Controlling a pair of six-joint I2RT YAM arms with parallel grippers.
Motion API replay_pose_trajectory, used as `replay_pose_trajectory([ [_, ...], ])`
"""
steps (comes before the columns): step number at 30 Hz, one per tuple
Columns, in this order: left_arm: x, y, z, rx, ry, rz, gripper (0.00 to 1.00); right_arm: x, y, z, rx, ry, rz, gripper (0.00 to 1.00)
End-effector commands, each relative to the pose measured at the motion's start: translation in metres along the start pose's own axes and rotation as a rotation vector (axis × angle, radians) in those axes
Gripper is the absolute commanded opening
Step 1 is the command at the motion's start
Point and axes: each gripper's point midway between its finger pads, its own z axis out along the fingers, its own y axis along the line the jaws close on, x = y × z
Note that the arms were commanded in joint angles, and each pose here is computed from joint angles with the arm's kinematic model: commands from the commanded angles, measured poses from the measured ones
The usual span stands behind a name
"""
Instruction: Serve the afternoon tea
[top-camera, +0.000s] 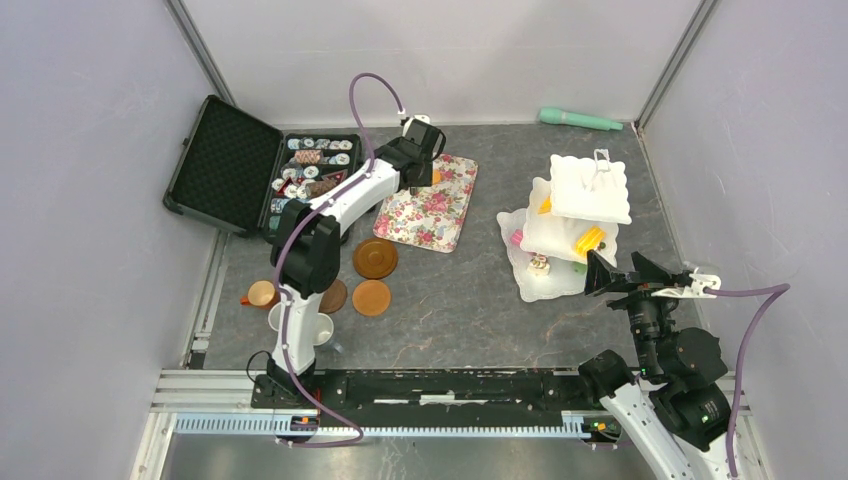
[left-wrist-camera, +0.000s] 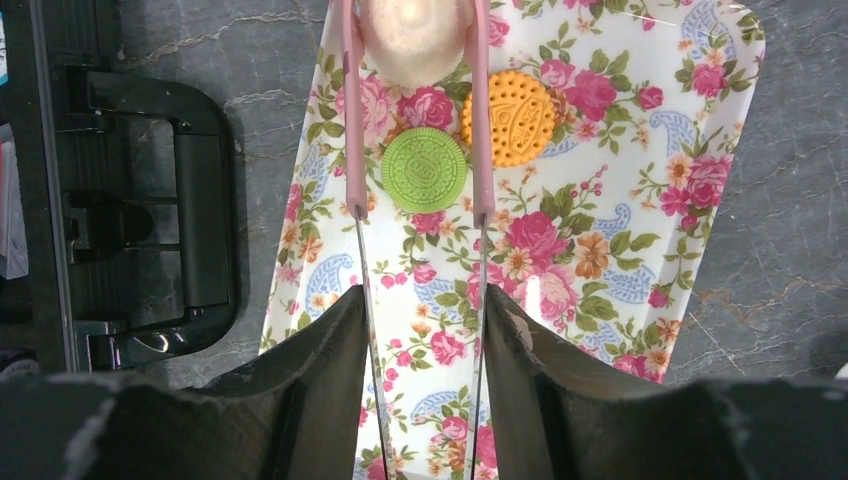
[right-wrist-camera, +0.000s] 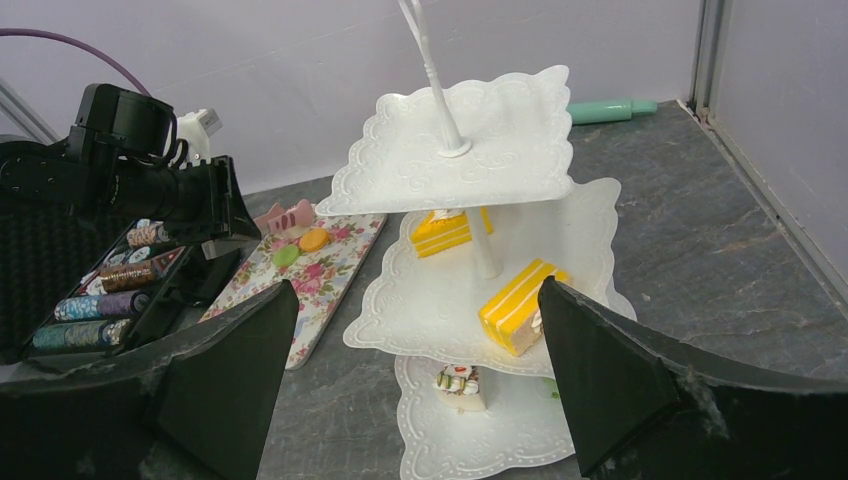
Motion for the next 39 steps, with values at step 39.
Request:
replay_pose_trajectory([
  [39, 0.029, -0.065, -0.315, 0.75, -0.326, 0.325, 0.21, -0.03, -0.003, -0.011, 0.002, -0.086, 0.014, 0.98],
])
